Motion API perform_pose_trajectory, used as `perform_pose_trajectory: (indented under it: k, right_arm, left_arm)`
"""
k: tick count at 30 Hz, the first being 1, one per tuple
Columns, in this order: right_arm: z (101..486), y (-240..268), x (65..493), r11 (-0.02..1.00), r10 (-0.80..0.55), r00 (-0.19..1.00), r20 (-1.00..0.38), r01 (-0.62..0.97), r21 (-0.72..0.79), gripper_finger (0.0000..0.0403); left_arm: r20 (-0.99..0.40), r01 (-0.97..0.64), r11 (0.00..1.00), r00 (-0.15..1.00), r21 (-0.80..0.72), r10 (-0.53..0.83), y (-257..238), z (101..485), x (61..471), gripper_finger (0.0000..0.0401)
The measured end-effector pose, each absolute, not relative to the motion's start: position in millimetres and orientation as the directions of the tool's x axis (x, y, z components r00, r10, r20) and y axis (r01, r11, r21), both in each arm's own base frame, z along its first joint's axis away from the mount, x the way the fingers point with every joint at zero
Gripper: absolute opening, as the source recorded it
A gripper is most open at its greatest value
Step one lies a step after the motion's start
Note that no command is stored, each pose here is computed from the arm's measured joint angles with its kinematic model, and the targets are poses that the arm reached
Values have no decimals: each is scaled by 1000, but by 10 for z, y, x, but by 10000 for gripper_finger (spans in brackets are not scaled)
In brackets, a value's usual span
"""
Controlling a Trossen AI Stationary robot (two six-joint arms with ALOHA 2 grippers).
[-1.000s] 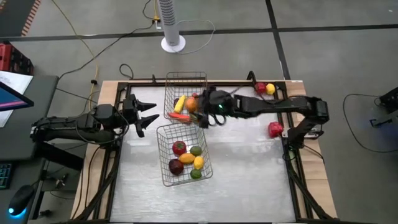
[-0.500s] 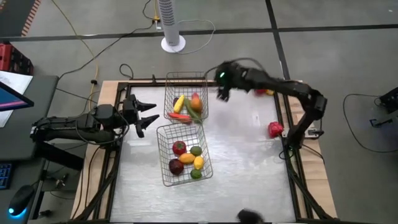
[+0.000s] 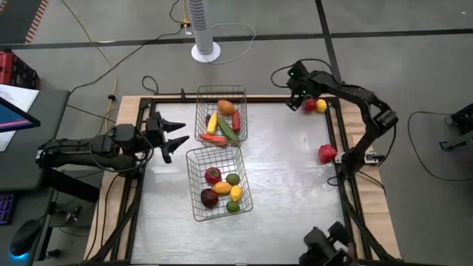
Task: Sort produce into baskets
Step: Put the yellow lemon into the bottom basket
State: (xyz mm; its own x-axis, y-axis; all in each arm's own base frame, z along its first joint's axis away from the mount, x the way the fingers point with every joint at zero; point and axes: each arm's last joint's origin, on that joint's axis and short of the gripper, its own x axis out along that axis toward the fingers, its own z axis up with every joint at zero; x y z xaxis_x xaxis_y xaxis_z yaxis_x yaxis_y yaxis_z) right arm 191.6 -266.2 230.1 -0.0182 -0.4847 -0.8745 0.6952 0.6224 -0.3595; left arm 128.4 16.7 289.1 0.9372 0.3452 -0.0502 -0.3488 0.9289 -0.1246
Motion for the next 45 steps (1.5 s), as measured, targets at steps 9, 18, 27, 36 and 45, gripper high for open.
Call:
perform_pose_trajectory:
  k: [9, 18, 27, 36, 45]
  right_arm:
    - [2260, -2801, 1671, 576, -473, -67, -879, 731, -366, 366]
    - [2178, -2791, 1558, 550, -408, -69, -910, 777, -305, 367]
    - [1658, -2840, 1547, 566, -281, -114, -953, 782, -260, 367]
    - [1517, -2790, 1546, 585, -233, -277, -932, 726, -361, 364]
    - [1666, -2690, 1566, 575, -266, -303, -915, 713, -403, 326]
  left_arm:
    - [-39, -363, 925, 932, -112, 361, 173, 2902, 1283, 239]
    - [-41, -363, 925, 932, -111, 361, 172, 2900, 1283, 239]
    - [-43, -362, 925, 932, -112, 360, 172, 2898, 1284, 239]
    - [-44, -362, 927, 932, -99, 359, 172, 2898, 1283, 239]
    - [-44, -357, 928, 934, -105, 354, 170, 2897, 1283, 239]
